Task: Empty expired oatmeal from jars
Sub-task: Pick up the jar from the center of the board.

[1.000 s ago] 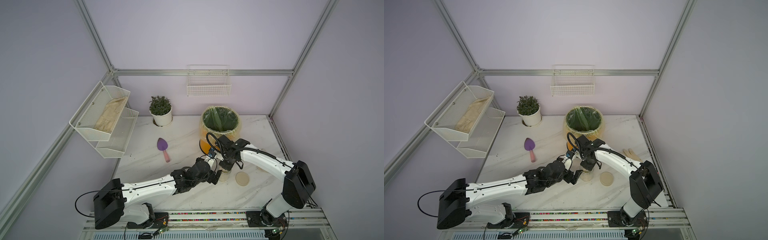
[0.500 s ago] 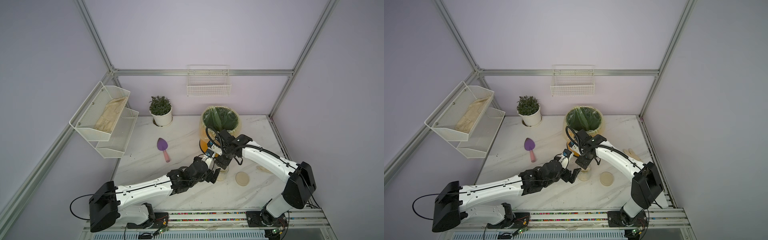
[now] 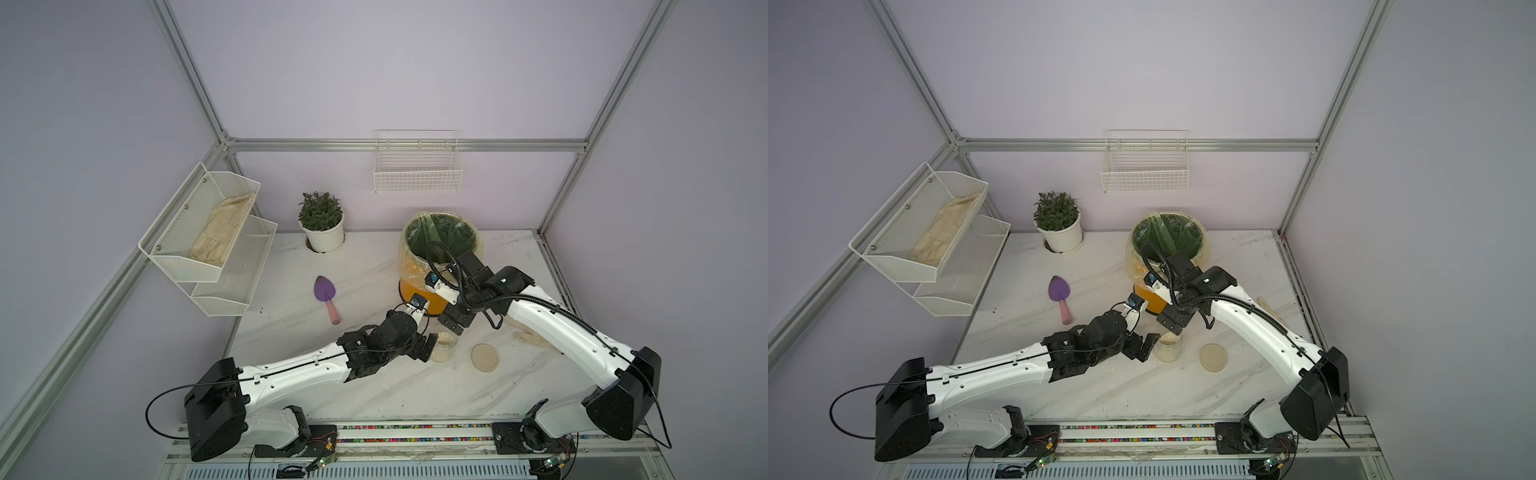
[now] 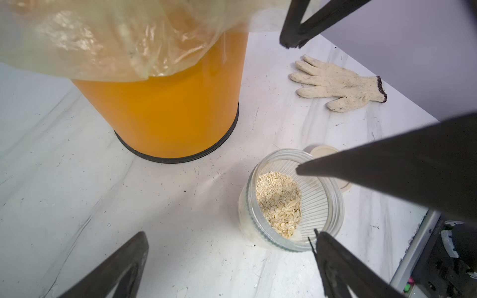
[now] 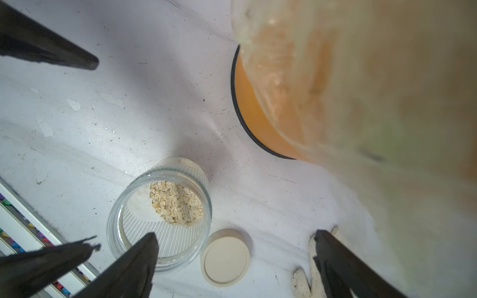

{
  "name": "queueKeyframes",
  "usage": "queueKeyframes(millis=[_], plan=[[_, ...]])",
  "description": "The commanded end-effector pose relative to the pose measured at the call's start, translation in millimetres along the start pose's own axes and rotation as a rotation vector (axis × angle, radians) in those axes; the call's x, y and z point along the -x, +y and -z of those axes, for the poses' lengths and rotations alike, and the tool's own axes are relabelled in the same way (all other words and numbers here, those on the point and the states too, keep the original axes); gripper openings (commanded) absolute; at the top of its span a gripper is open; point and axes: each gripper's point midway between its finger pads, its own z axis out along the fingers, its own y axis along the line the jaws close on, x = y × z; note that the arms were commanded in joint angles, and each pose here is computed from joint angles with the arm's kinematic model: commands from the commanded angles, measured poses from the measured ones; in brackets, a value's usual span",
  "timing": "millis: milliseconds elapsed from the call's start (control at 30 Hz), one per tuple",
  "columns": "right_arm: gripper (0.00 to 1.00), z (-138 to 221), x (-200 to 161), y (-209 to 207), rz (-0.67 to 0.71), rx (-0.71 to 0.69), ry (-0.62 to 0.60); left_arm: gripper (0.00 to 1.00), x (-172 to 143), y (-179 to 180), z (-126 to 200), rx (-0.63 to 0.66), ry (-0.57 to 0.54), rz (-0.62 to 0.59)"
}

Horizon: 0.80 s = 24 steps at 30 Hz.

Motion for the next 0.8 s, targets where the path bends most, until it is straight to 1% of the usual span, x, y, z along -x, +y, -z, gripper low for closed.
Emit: queueKeyframes(millis=[0,100,133,267,433,533,633,767], plan=[[0.97,15.4,-19.4,-14.4,-0.041,0.031,-0.018,1.0,34.0,-8.9,2.8,-0.05,-0.027,0.038],[0.97,27.6,-33.0,-22.1,-0.07,0.065,-0.073,1.0,38.9,-10.4,-3.6,-0.076,0.006,0.052],[0.97,30.5,-36.1,-19.1,-0.06,0.084,-0.099,1.0,35.1,-12.0,-11.5,-0.081,0.041,0.049],[0.97,39.2,-46.0,0.9,-0.023,0.168,-0.181,1.0,33.0,-19.2,-23.7,-0.094,0.122,0.019],[0.97,48.9,-52.4,25.9,0.048,0.22,-0.309,1.0,22.9,-25.7,-36.3,-0.102,0.233,-0.011],[0.97,38.9,-62.6,37.3,0.08,0.25,-0.315,0.98,16.5,-26.2,-41.9,-0.095,0.282,-0.026],[0.97,27.0,-67.6,43.0,0.093,0.259,-0.33,0.94,12.4,-26.2,-46.1,-0.088,0.32,-0.034],[0.97,12.1,-73.2,53.3,0.096,0.315,-0.321,0.86,8.8,-19.5,-49.8,-0.052,0.339,-0.036]])
